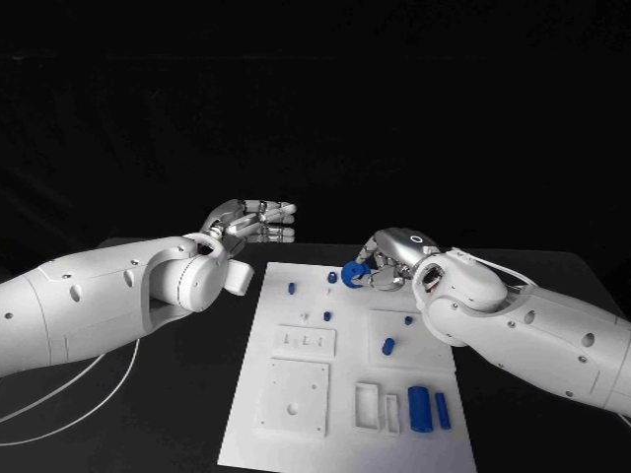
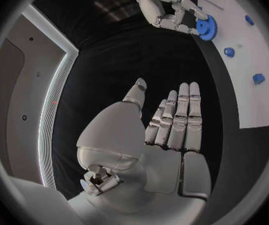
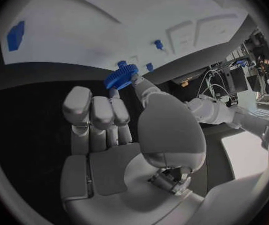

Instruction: Assemble the parts on the task board

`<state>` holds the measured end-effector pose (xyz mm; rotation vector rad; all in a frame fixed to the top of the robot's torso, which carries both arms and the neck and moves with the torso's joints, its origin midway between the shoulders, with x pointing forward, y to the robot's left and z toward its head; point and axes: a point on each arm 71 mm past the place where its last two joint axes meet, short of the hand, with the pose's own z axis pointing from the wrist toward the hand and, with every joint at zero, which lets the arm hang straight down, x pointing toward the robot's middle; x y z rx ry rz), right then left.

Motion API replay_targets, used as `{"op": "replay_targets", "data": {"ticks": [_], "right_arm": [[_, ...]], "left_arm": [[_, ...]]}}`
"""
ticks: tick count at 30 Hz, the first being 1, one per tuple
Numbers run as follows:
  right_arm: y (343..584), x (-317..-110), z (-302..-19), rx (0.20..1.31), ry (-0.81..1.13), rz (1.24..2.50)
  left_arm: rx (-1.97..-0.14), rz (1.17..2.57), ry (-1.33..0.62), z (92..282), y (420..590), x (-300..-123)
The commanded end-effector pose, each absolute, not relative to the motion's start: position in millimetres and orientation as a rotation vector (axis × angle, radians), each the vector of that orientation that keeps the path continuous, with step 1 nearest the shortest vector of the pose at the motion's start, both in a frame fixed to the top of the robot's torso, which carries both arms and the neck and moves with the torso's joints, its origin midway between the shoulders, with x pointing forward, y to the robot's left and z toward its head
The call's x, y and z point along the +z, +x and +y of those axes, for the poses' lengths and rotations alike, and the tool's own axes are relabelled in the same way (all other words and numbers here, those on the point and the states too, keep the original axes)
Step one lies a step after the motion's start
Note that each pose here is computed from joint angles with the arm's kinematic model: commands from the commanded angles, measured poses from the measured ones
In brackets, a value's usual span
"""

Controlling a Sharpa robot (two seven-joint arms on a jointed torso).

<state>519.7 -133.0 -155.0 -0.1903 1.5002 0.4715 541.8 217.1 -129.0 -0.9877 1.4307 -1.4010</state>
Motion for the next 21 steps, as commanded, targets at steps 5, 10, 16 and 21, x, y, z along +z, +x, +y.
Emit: {"op": "replay_targets", "data": {"ticks": [5, 10, 16, 21], "right_arm": [[514.8, -158.1, -112.8, 0.456, -0.254, 1.431], [514.1, -165.8, -100.4, 0.462, -0.279, 1.436], [515.7, -172.3, -93.3, 0.458, -0.293, 1.457], [518.5, -178.5, -90.4, 0.447, -0.294, 1.478]], "left_arm": [[-1.409, 1.416, -0.975, 214.8, 541.4, -126.4], [-1.416, 1.421, -0.973, 212.3, 540.7, -126.4], [-1.420, 1.426, -0.972, 210.3, 540.2, -126.5], [-1.422, 1.428, -0.972, 209.2, 539.6, -126.5]]}}
